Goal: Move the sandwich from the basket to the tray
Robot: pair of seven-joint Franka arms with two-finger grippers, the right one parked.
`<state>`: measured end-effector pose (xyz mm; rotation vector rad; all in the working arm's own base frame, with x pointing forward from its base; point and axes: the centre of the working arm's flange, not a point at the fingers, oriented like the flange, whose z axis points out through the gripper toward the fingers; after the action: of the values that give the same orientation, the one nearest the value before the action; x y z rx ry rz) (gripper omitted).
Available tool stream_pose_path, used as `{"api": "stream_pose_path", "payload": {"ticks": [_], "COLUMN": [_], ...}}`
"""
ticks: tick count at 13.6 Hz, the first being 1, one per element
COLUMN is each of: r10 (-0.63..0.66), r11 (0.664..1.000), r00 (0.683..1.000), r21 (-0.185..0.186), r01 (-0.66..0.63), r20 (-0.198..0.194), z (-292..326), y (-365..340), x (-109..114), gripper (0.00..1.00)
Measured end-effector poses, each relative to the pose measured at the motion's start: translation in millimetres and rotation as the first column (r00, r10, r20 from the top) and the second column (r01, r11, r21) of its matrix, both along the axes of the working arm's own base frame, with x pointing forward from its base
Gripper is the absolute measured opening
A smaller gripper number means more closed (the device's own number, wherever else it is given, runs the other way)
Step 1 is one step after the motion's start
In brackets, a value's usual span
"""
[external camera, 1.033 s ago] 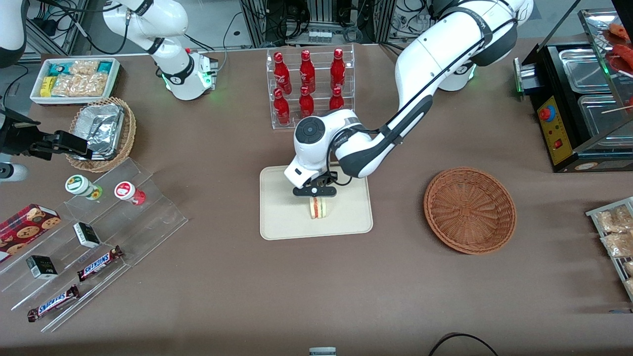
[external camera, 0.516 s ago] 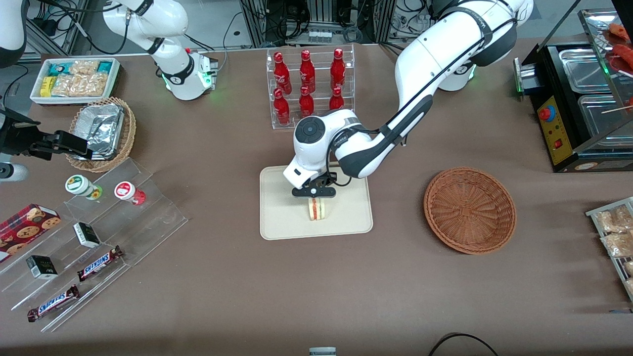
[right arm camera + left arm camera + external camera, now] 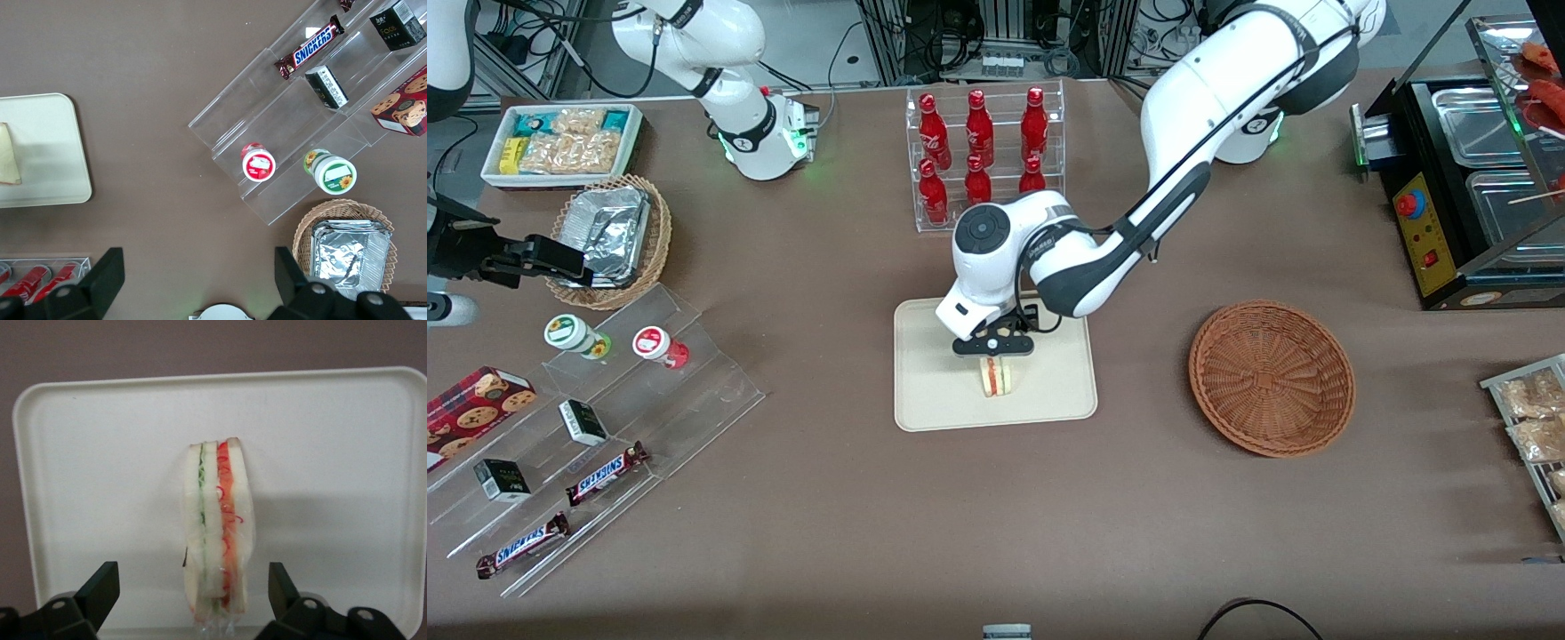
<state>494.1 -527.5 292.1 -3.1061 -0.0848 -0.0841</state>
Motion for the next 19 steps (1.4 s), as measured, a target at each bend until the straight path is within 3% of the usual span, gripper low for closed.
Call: {"api": "stream_pose_path", "payload": {"ticks": [2, 5, 11, 16, 19], "r10": [0.065, 0.166, 0.164, 0.076, 0.012], "r11": [0.998, 0.985, 0.986, 0.996, 0.999], "r00": [0.998, 0.986, 0.985, 0.990, 0.989], "r21": [0.016, 0.047, 0.038, 0.061, 0.048], "r01": [-0.066, -0.167, -0.162, -0.069, -0.005], "r20": [0.021, 0.017, -0.047, -0.116, -0.149], "z": [48, 119, 203, 253, 273], "y": [18, 74, 192, 283, 344], "x": [12, 37, 78, 85, 87], "gripper": [1.00, 1.00, 1.00, 1.00, 1.00]}}
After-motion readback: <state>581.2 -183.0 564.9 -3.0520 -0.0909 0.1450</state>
